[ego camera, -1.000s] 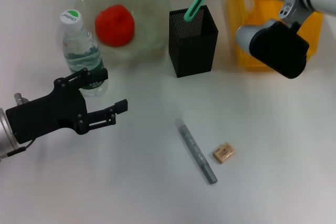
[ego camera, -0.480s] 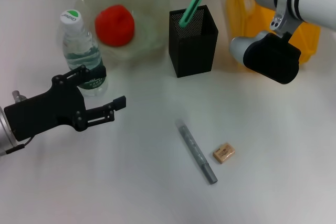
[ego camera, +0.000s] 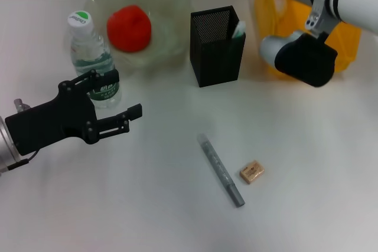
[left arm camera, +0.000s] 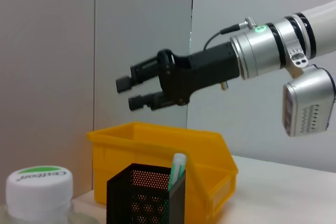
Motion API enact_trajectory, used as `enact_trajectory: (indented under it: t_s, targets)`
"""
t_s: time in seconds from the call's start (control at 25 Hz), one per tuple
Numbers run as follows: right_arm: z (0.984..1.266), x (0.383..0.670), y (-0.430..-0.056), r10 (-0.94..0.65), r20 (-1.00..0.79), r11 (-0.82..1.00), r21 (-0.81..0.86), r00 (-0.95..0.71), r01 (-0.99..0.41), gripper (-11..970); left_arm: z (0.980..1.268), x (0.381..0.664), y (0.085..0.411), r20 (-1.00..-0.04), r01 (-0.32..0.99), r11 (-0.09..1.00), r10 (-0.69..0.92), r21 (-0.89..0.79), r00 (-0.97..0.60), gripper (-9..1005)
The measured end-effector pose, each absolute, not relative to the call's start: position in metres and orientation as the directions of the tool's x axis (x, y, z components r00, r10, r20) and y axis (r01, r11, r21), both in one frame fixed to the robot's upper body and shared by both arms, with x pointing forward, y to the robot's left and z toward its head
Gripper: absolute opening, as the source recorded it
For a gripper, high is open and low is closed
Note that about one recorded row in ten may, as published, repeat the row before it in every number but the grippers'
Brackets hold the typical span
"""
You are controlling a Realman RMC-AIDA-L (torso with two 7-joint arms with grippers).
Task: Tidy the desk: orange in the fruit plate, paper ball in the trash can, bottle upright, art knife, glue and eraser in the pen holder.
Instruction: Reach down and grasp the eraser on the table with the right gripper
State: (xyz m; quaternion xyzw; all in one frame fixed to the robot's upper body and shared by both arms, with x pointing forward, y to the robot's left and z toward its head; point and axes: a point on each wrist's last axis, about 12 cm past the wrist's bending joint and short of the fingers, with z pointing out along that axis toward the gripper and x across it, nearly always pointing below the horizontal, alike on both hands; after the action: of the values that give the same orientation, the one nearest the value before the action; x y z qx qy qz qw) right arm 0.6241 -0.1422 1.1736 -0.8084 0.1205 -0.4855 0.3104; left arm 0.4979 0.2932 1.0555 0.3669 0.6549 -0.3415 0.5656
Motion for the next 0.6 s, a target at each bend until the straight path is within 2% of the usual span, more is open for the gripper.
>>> enact_trajectory:
  t_s: [0.2,0.32,0.6]
  targets:
    - [1.185,0.626,-0.144,-0.592,0.679,-0.693,-0.704,0.434,0.157,495,1.055,0.498,0.293,-0.992,0.867,0.497,0.092,-0.032,-0.089,859]
    - [1.191,0.626,-0.146,-0.679,0.613,-0.604,-0.779,0.404,0.168,500,1.055,0.497,0.292,-0.992,0.869,0.494,0.087,-0.035,-0.089,859]
    - [1.206,0.625,-0.153,-0.891,0.242,-0.208,-0.970,0.385,0.128,499,1.054,0.493,0.292,-0.993,0.868,0.493,0.068,-0.053,-0.099,859]
